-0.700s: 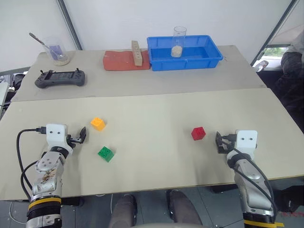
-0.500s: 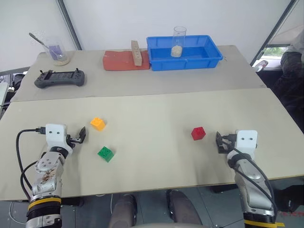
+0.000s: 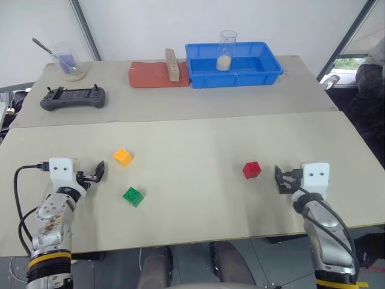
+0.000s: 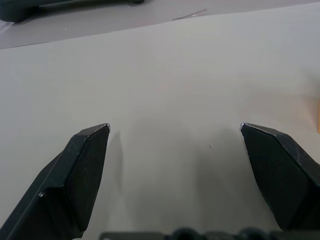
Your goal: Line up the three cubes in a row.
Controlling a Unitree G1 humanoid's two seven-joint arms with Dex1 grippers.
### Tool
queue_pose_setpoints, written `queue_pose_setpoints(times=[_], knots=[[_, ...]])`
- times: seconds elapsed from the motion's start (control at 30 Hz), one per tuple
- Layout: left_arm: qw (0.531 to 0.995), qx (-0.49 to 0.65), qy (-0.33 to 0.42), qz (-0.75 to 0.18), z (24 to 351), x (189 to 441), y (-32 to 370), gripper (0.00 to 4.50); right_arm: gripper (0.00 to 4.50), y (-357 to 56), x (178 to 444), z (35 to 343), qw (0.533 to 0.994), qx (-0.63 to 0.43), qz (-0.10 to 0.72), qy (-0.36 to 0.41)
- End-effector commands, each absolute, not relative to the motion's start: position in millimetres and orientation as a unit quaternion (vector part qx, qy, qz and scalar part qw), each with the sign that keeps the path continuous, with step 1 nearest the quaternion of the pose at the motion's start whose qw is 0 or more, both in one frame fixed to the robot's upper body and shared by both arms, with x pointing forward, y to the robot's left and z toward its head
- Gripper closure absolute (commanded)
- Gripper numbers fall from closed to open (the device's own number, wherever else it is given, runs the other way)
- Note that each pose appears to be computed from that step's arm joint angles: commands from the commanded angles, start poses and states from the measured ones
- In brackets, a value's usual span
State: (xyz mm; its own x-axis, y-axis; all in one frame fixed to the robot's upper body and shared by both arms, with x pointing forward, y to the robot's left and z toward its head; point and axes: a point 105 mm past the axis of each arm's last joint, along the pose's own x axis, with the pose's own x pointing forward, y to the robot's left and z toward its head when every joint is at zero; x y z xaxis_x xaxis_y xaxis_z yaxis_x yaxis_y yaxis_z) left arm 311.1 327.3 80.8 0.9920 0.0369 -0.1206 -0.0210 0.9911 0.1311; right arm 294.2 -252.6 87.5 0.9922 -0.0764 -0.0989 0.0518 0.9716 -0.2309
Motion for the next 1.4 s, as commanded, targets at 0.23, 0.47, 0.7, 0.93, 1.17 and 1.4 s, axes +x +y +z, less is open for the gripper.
queue_pose_setpoints(times=[0.23, 0.47, 0.7, 0.93, 1.17, 1.4], knots=[[0.964, 0.099, -0.062, -0.237, 207.8, 331.4, 257.4, 0.05, 0.0, -249.1, 284.5, 134.9, 0.983, -0.127, 0.131, 0.017], [0.814, 0.133, -0.035, -0.565, 214.6, 287.5, 136.5, 0.05, 0.0, -235.9, 270.5, 132.8, 0.922, -0.159, 0.343, 0.078], [0.675, 0.163, -0.017, -0.72, 199.6, 247.5, 103.8, 0.05, 0.0, -225.1, 271.0, 128.6, 0.854, -0.195, 0.468, 0.116], [0.668, 0.166, -0.049, -0.724, 203.7, 249.6, 100.1, 0.05, 0.0, -221.8, 292.0, 114.4, 0.825, -0.234, 0.5, 0.121], [0.688, 0.16, -0.083, -0.703, 209.8, 249.7, 95.3, 0.05, 0.0, -227.6, 317.6, 116.7, 0.83, -0.242, 0.49, 0.114], [0.688, 0.151, -0.072, -0.706, 204.3, 242.8, 97.1, 0.05, 0.0, -219.0, 326.4, 115.6, 0.811, -0.243, 0.519, 0.117]])
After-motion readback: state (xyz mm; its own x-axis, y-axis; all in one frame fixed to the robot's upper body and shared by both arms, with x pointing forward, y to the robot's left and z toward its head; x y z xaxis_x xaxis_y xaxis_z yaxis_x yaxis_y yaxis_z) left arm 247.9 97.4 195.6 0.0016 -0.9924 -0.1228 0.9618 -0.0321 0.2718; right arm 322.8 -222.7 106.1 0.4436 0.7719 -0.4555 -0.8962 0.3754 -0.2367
